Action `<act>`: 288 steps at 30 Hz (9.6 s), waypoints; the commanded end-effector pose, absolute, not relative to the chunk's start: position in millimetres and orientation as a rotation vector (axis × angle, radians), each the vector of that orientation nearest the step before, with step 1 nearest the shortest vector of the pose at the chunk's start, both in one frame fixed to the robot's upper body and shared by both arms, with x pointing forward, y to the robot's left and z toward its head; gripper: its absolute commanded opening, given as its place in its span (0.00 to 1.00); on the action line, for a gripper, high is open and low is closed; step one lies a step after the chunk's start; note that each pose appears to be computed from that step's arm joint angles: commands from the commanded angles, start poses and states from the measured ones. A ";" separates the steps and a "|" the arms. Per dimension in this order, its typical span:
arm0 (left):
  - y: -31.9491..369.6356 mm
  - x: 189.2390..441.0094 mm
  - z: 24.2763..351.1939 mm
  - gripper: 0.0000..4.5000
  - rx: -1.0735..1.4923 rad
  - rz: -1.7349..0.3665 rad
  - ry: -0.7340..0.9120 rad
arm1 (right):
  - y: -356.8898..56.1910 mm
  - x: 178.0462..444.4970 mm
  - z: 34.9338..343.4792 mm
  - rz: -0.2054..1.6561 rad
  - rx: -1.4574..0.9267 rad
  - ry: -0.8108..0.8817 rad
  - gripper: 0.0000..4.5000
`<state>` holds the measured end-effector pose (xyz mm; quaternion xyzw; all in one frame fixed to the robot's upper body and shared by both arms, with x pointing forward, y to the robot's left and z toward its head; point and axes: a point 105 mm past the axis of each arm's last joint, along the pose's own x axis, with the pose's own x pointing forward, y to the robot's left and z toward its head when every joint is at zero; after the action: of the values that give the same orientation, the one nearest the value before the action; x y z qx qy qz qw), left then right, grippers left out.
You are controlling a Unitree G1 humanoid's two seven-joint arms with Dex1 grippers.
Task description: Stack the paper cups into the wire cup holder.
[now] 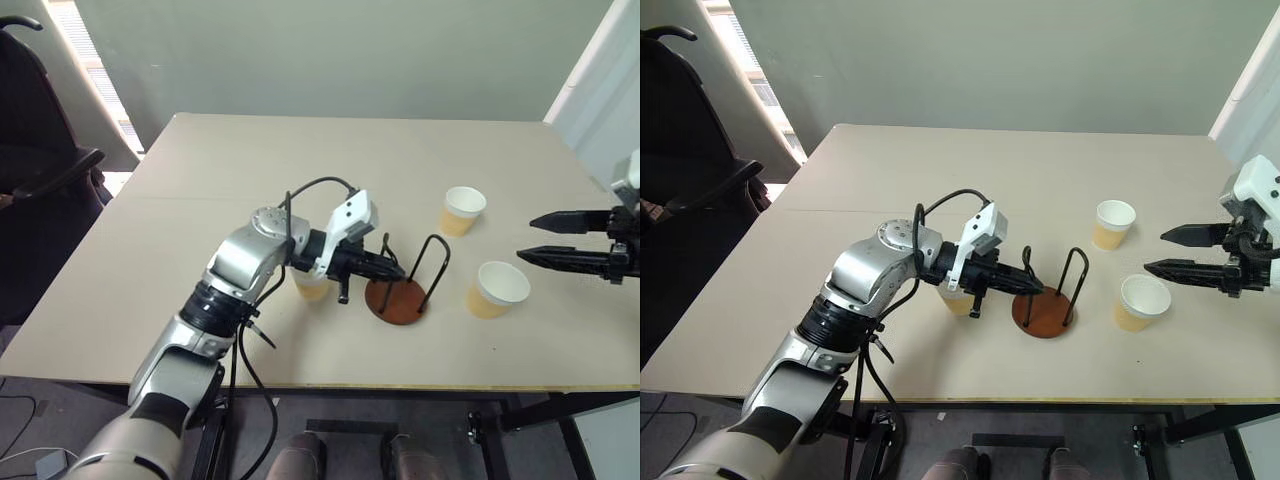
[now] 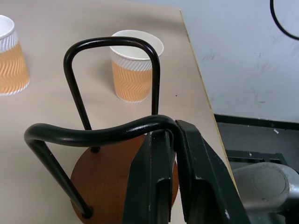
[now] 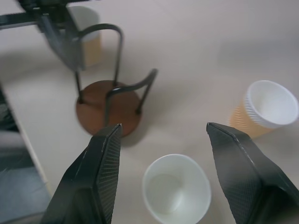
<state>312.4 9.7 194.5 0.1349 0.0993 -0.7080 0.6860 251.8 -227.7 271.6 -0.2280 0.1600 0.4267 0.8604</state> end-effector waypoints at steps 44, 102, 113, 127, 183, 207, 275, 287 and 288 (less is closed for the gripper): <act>103.1 318.1 266.5 0.79 0.523 -1.276 0.050 | -207.6 326.7 302.0 0.972 -0.714 0.212 0.74; 110.5 300.6 245.6 0.79 0.540 -1.373 0.097 | -121.1 268.3 323.0 1.381 -1.170 0.142 0.00; 108.4 301.6 244.9 0.79 0.548 -1.382 0.097 | -102.9 265.3 297.7 1.474 -1.162 0.175 0.00; 111.7 299.5 241.9 0.79 0.547 -1.365 0.101 | -107.6 282.9 261.6 1.490 -1.296 0.246 0.00; 112.1 315.7 200.0 0.01 1.122 -1.349 0.153 | -109.1 273.5 312.5 1.358 -0.640 0.089 0.60; 75.7 284.1 299.4 0.01 0.988 -1.649 -0.022 | -173.0 249.4 275.6 1.079 -0.540 0.272 0.60; 86.5 321.3 287.2 0.94 0.779 -1.445 -0.069 | -229.1 271.2 187.9 0.836 -0.818 0.581 0.60; 93.7 315.7 280.1 0.95 0.768 -1.400 -0.046 | -221.1 289.4 178.5 0.908 -0.943 0.576 0.22; 94.1 315.5 279.8 0.95 0.768 -1.400 -0.044 | -222.4 289.0 181.3 0.907 -0.954 0.574 0.14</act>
<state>320.4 91.5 267.2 0.3353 0.0026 -0.6354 0.6956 287.3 -220.2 165.1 -0.4137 0.2805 0.4249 0.7547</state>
